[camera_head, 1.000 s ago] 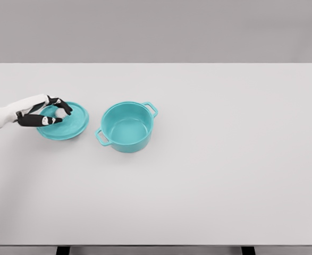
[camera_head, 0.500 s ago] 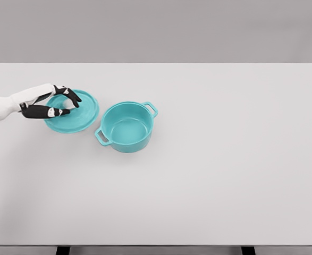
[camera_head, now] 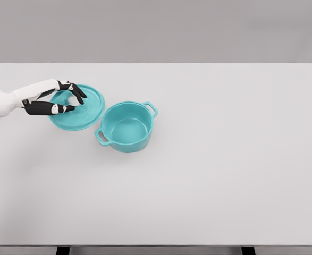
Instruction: Cover the pot with left arm
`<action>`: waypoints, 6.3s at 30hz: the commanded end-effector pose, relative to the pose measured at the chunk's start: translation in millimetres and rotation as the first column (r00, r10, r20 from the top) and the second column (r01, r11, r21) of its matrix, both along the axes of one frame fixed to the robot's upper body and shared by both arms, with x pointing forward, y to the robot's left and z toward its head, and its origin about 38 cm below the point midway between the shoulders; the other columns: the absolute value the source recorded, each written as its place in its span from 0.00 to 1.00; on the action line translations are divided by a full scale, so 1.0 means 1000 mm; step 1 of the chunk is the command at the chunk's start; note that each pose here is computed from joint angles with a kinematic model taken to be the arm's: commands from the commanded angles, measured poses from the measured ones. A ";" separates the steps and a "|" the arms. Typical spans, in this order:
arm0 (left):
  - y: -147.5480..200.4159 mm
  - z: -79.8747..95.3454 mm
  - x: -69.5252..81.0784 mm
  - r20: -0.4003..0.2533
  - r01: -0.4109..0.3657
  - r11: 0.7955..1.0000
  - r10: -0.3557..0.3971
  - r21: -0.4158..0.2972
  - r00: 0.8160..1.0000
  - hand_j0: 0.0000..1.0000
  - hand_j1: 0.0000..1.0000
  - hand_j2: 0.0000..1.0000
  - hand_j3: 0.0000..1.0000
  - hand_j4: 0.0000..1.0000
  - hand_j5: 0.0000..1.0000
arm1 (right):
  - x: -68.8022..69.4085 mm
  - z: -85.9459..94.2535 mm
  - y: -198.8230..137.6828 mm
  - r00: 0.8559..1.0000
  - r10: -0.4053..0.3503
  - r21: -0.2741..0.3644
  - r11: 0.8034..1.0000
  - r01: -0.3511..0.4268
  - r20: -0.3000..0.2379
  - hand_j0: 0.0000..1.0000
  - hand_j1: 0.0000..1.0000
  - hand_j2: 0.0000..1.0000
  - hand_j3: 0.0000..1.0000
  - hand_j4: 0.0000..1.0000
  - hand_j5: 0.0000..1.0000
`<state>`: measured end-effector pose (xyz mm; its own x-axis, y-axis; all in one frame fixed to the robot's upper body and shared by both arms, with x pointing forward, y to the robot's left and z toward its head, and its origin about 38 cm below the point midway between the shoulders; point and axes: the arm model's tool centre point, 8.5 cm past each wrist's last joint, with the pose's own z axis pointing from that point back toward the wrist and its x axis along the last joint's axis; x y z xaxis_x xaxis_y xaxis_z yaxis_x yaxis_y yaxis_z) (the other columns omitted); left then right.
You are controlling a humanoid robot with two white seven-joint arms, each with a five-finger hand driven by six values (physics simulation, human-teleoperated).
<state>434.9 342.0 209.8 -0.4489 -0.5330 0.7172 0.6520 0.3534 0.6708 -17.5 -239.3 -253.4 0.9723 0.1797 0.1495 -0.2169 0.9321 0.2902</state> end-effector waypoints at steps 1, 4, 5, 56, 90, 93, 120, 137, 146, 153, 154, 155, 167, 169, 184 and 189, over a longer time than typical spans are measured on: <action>-0.003 0.003 -0.001 0.005 0.007 1.000 -0.007 -0.009 1.000 0.49 0.49 0.49 0.49 0.49 0.49 | 0.000 0.000 0.000 1.000 0.000 0.000 1.000 0.000 0.001 1.00 1.00 1.00 1.00 1.00 1.00; -0.005 0.005 -0.002 0.009 0.016 1.000 -0.015 -0.011 1.000 0.48 0.48 0.48 0.48 0.48 0.48 | 0.000 0.000 0.000 1.000 0.001 0.000 1.000 -0.001 0.000 1.00 1.00 1.00 1.00 1.00 1.00; -0.006 0.005 -0.001 0.009 0.016 1.000 -0.016 -0.012 1.000 0.48 0.48 0.48 0.48 0.48 0.48 | 0.000 0.000 0.000 1.000 0.000 0.000 1.000 0.000 0.001 1.00 1.00 1.00 1.00 1.00 1.00; -0.088 -0.026 0.008 0.008 0.122 0.988 -0.121 -0.091 0.993 0.48 0.48 0.48 0.48 0.48 0.48 | 0.000 0.000 0.000 1.000 0.000 0.000 1.000 0.000 0.001 1.00 1.00 1.00 1.00 1.00 1.00; -0.103 -0.043 0.010 -0.024 0.134 0.987 -0.137 -0.088 0.990 0.48 0.48 0.48 0.48 0.48 0.48 | 0.000 0.000 0.000 1.000 0.001 0.000 1.000 -0.001 0.000 1.00 1.00 1.00 1.00 1.00 1.00; -0.106 -0.045 0.010 -0.027 0.140 0.986 -0.143 -0.091 0.989 0.48 0.48 0.48 0.48 0.48 0.48 | 0.000 0.000 0.000 1.000 0.000 0.000 1.000 0.000 0.001 1.00 1.00 1.00 1.00 1.00 1.00; -0.105 -0.049 0.010 -0.034 0.135 0.987 -0.138 -0.093 0.990 0.48 0.48 0.48 0.48 0.48 0.48 | 0.000 0.000 0.000 1.000 0.000 0.000 1.000 0.000 0.001 1.00 1.00 1.00 1.00 1.00 1.00; -0.107 -0.049 0.010 -0.033 0.138 0.986 -0.142 -0.097 0.989 0.49 0.49 0.49 0.49 0.49 0.49 | 0.000 0.000 0.000 1.000 0.000 0.000 1.000 0.000 0.001 1.00 1.00 1.00 1.00 1.00 1.00; -0.108 -0.049 0.010 -0.032 0.140 0.985 -0.144 -0.098 0.989 0.57 0.57 0.57 0.57 0.57 0.57 | 0.000 0.000 0.000 1.000 0.000 0.000 1.000 0.000 0.001 1.00 1.00 1.00 1.00 1.00 1.00; -0.113 -0.052 0.011 -0.032 0.142 0.985 -0.146 -0.100 0.989 0.56 0.56 0.56 0.56 0.56 0.56 | 0.000 0.000 0.000 1.000 0.001 0.000 1.000 -0.001 0.000 1.00 1.00 1.00 1.00 1.00 1.00; -0.113 -0.054 0.012 -0.035 0.139 0.985 -0.143 -0.103 0.989 0.56 0.56 0.56 0.56 0.56 0.56 | 0.000 0.000 0.000 1.000 0.000 0.000 1.000 0.000 0.001 1.00 1.00 1.00 1.00 1.00 1.00; -0.113 -0.053 0.012 -0.034 0.139 0.985 -0.143 -0.102 0.989 0.57 0.57 0.57 0.57 0.57 0.57 | 0.000 0.000 0.000 1.000 -0.002 0.000 1.000 0.002 0.001 1.00 1.00 1.00 1.00 1.00 1.00; -0.113 -0.053 0.012 -0.033 0.140 0.985 -0.144 -0.103 0.989 0.68 0.68 0.68 0.68 0.68 0.68 | 0.000 0.000 0.000 1.000 0.000 0.000 1.000 0.000 0.001 1.00 1.00 1.00 1.00 1.00 1.00; -0.113 -0.054 0.012 -0.034 0.139 0.985 -0.143 -0.105 0.989 0.71 0.71 0.71 0.71 0.71 0.71 | 0.000 0.000 0.000 1.000 0.001 0.000 1.000 -0.001 0.000 1.00 1.00 1.00 1.00 1.00 1.00; -0.112 -0.051 0.012 -0.027 0.140 0.984 -0.143 -0.107 0.989 0.80 0.80 0.80 0.80 0.80 0.80 | 0.000 0.000 0.000 1.000 0.000 0.000 1.000 0.000 0.001 1.00 1.00 1.00 1.00 1.00 1.00; -0.110 -0.048 0.013 -0.025 0.138 0.984 -0.142 -0.114 0.990 0.81 0.81 0.81 0.81 0.81 0.81 | 0.000 0.000 0.000 1.000 0.001 0.000 1.000 -0.001 0.000 1.00 1.00 1.00 1.00 1.00 1.00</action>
